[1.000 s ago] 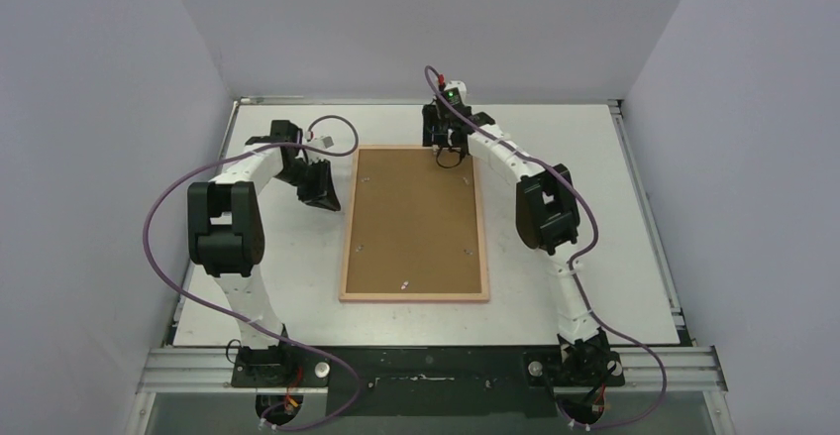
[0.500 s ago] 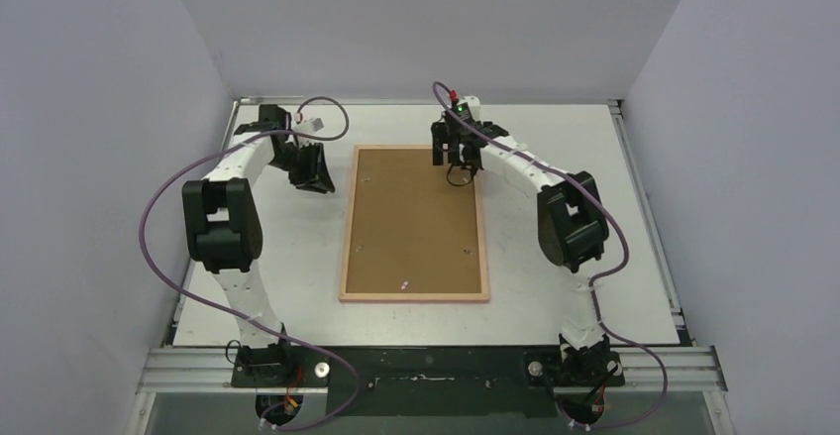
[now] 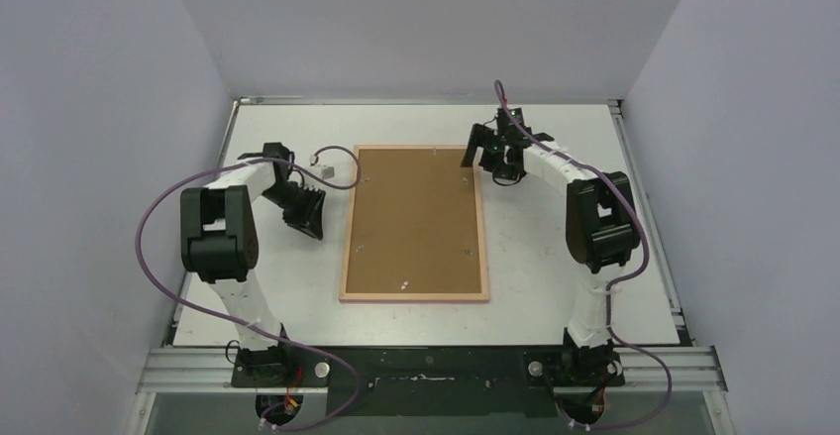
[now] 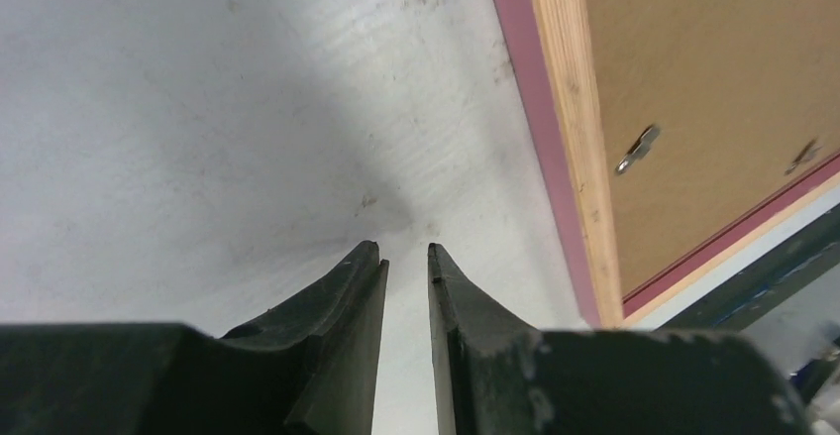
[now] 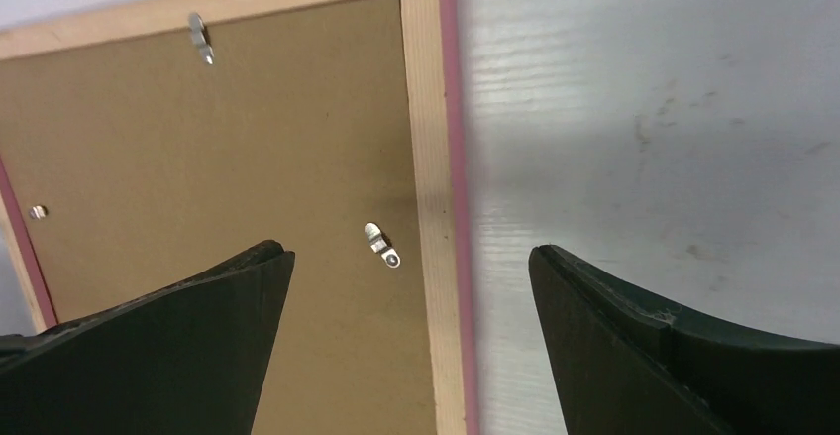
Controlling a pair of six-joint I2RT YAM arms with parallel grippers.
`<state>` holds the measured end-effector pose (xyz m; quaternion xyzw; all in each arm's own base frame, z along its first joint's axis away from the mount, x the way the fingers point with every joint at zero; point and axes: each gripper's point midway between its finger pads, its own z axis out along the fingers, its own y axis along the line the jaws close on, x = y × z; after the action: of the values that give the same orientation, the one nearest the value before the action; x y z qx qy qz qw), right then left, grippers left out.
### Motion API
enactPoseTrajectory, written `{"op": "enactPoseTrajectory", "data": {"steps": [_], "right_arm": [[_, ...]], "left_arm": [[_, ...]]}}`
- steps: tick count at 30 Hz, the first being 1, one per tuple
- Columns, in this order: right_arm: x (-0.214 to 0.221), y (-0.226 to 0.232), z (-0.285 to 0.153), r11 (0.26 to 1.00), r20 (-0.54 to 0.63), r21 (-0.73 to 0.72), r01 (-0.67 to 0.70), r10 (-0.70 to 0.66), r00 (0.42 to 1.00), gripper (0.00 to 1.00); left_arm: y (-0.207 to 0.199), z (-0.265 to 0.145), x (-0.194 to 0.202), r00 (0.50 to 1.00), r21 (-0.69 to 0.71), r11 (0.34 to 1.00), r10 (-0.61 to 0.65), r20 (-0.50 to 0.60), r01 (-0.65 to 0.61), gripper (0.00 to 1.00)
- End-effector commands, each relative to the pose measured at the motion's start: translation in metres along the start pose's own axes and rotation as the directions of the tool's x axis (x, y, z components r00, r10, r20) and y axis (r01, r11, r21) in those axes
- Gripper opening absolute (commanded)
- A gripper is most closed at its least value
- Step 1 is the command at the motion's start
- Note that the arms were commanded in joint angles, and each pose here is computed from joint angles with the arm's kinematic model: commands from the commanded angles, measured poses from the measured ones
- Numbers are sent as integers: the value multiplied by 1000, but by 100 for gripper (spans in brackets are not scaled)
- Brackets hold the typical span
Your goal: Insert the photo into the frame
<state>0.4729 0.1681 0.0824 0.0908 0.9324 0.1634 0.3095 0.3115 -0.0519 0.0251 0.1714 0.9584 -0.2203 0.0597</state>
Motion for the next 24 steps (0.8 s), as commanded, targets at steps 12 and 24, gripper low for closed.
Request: {"op": "enactPoseTrajectory", "data": {"steps": [12, 24], "right_arm": [[-21, 53, 51, 961, -68, -236, -144, 131, 989, 92], [-32, 122, 71, 935, -89, -336, -114, 89, 992, 91]], "left_arm": [[-39, 19, 17, 914, -58, 912, 403, -50, -405, 22], [-96, 46, 20, 861, 27, 865, 502, -75, -502, 22]]}}
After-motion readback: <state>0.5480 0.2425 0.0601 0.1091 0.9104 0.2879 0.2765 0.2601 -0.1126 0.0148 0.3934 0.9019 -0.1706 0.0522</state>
